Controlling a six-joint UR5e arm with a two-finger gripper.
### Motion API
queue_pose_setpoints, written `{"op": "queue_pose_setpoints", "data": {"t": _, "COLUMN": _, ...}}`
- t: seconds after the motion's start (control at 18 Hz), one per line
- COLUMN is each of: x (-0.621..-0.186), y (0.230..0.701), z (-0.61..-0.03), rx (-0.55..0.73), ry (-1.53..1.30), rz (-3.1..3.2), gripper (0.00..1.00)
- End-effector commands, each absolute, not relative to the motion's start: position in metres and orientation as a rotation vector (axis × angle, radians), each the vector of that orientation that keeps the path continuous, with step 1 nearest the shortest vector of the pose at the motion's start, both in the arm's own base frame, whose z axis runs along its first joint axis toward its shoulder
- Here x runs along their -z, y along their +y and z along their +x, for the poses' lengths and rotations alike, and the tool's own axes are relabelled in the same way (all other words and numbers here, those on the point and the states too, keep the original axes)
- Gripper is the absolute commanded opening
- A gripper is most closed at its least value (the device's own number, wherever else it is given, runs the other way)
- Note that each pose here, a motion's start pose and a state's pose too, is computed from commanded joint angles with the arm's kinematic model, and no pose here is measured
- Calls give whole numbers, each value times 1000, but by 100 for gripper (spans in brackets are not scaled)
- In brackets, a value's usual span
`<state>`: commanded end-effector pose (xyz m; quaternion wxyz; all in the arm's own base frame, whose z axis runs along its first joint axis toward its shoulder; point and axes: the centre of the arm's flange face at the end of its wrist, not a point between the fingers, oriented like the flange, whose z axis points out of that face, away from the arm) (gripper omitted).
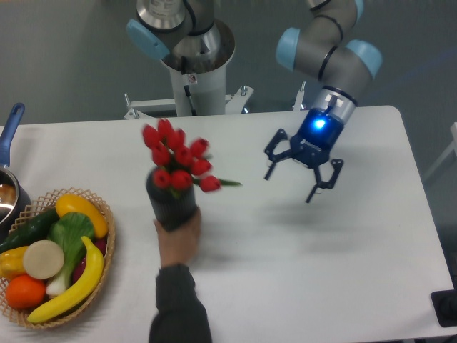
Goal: Insert the flowers into the vase
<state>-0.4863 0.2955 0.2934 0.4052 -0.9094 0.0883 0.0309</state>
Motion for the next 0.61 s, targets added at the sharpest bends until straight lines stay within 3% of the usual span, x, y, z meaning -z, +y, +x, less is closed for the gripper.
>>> {"op": "queue_pose_setpoints", "data": {"t": 0.28, "x": -314, "y": 303, "z": -509, "rx": -208, "ry": 285, "rz": -2528, "gripper": 100}}
{"op": "queue_pose_setpoints", "data": {"t": 0.61, "x": -306, "y": 368, "z": -510, "rx": -265, "ry": 479, "rz": -2818, "gripper": 100}}
